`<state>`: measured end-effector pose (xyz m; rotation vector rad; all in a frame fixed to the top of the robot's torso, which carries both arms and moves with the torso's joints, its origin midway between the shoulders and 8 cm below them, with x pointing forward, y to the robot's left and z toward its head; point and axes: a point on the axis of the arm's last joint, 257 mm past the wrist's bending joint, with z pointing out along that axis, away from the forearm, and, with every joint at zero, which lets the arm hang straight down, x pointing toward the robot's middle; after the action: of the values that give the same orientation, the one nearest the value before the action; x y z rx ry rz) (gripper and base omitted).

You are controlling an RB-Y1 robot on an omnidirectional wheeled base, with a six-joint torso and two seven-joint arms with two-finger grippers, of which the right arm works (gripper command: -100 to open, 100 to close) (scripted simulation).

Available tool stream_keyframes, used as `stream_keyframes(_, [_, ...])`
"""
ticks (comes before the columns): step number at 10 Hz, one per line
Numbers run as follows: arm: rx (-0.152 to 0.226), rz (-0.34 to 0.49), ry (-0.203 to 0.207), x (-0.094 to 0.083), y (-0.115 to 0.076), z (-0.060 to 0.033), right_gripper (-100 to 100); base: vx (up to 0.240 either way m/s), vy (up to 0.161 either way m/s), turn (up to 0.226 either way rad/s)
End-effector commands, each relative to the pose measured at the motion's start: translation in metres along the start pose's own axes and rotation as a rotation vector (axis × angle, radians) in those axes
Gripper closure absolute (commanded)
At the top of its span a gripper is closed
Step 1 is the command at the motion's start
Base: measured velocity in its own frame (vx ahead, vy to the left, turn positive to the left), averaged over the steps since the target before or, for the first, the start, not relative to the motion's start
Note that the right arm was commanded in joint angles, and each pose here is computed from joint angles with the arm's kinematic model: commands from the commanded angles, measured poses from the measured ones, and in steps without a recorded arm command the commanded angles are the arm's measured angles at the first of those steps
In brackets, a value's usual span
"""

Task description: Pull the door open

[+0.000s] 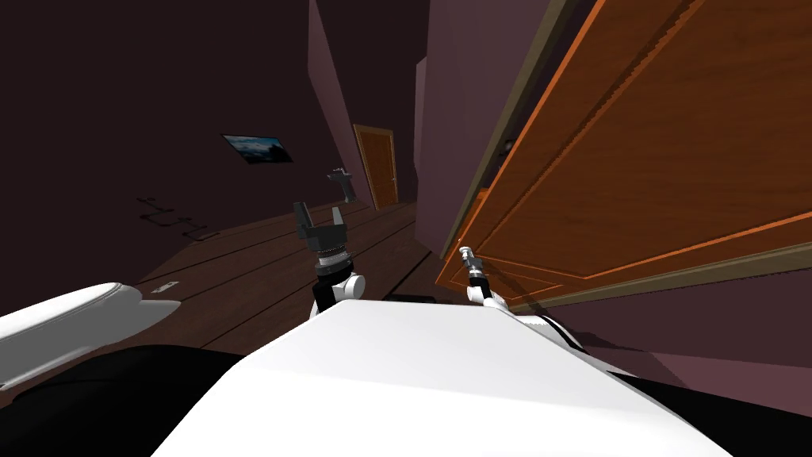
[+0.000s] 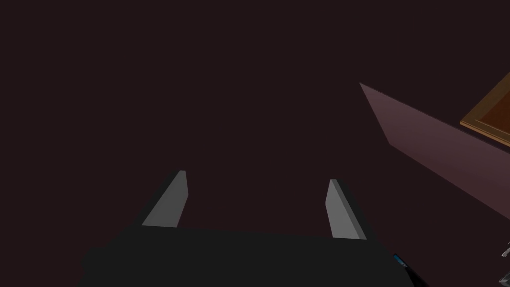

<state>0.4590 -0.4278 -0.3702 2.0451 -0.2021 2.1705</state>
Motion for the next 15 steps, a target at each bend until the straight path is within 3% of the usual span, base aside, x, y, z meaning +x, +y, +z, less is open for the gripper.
stream_keyframes(1, [0.009,0.005,-0.040,-0.014,-0.004,-0.0115,100,-0.183,-0.009,0.024])
stream_keyframes(3, [0.009,0.005,-0.040,-0.014,-0.004,-0.0115,100,-0.046,0.002,-0.014])
stream_keyframes(4, [0.043,0.007,-0.052,-0.018,-0.009,-0.0160,100,-0.122,-0.026,0.087])
stream_keyframes(5, [0.049,0.008,-0.054,-0.019,-0.010,-0.0167,100,-0.186,-0.044,0.081])
stream_keyframes(6, [0.063,0.018,-0.015,-0.004,-0.018,-0.0073,100,-0.130,-0.030,0.000])
stream_keyframes(7, [0.064,0.020,-0.011,-0.003,-0.019,-0.0064,100,-0.058,-0.010,-0.009])
stream_keyframes(8, [0.054,0.012,-0.040,-0.013,-0.013,-0.0131,100,-0.008,-0.001,0.010])
stream_keyframes(9, [0.060,0.014,-0.001,0.001,-0.015,-0.0026,100,-0.008,0.002,-0.007])
stream_keyframes(10, [0.060,0.013,-0.009,-0.002,-0.014,-0.0057,-100,-0.151,0.054,-0.043])
stream_keyframes(13, [0.061,0.012,-0.025,-0.008,-0.013,-0.0094,-100,-0.201,0.072,-0.026])
stream_keyframes(15, [0.060,0.009,-0.053,-0.018,-0.011,-0.0180,-100,-0.186,0.036,-0.064])
